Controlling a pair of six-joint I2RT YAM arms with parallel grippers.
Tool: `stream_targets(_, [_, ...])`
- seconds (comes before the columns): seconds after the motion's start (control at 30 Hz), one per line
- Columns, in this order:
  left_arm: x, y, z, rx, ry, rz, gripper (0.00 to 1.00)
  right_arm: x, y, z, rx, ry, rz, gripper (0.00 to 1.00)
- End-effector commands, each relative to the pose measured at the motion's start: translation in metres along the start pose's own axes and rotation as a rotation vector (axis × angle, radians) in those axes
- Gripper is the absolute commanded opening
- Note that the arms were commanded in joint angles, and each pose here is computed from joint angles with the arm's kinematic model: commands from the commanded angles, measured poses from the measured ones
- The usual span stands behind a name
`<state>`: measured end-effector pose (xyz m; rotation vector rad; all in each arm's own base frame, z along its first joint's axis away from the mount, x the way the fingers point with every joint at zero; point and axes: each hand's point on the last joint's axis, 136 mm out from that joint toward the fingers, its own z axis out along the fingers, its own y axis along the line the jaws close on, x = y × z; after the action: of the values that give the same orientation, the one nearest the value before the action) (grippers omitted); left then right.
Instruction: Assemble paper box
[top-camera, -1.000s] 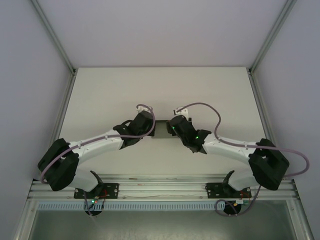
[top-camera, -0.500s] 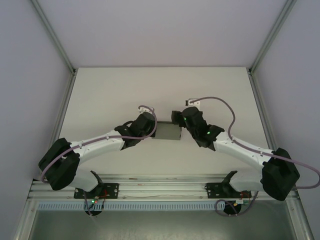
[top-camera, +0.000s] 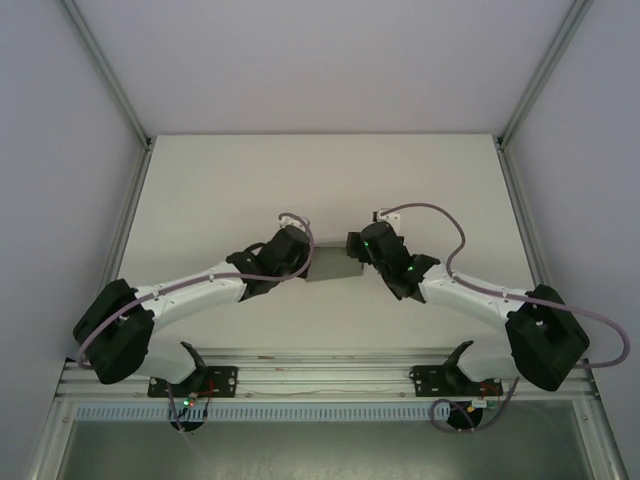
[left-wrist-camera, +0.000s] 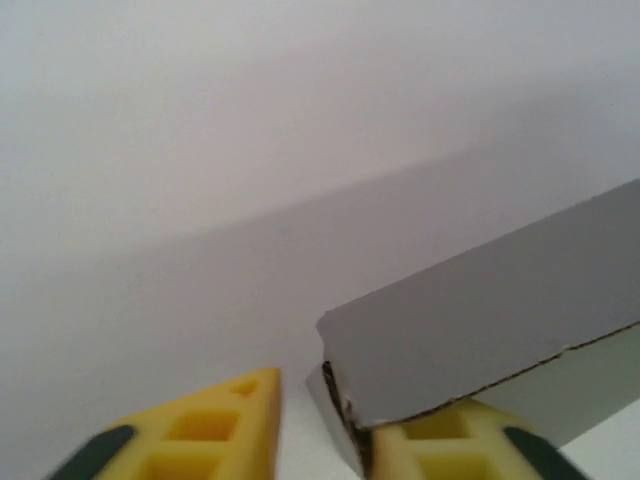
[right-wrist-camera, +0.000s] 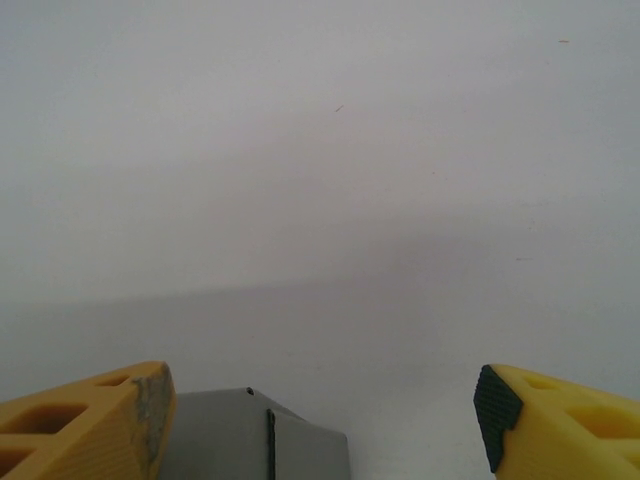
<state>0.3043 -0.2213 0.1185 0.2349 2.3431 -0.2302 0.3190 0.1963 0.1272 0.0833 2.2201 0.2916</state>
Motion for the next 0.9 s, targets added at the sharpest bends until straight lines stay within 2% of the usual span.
stream_targets(0.0, [0.004,-0.014,-0.015,0.077,0.047,0.06,0.37,0.04,-0.013,0.009,0.023,0.11,-0.019,0.78])
stream_targets(0.13, [0.0,-0.022,-0.027,0.125,0.067,0.109,0.55,0.044,-0.016,0.009,0.027,0.109,-0.006,0.76])
stream_targets(0.33, [0.004,-0.024,-0.032,0.141,0.128,0.165,0.97,0.054,-0.025,0.012,0.071,0.14,-0.031,0.69])
stream_targets(0.37, [0.003,-0.026,-0.031,0.146,0.131,0.153,1.0,0.056,-0.027,0.013,0.079,0.145,-0.032,0.67])
stream_targets(0.5, [-0.017,-0.016,-0.029,0.121,0.095,0.018,1.0,0.06,-0.031,0.014,0.087,0.147,-0.028,0.66])
stream_targets(0.63, [-0.036,0.0,-0.022,0.19,0.075,-0.179,1.0,0.062,-0.031,0.013,0.082,0.149,-0.03,0.64])
stream_targets(0.77, [-0.029,0.009,-0.01,0.257,0.096,-0.263,1.0,0.063,-0.031,0.014,0.082,0.152,-0.031,0.63])
stream_targets(0.87, [-0.011,0.007,-0.001,0.287,0.145,-0.268,0.92,0.064,-0.032,0.015,0.085,0.152,-0.02,0.59])
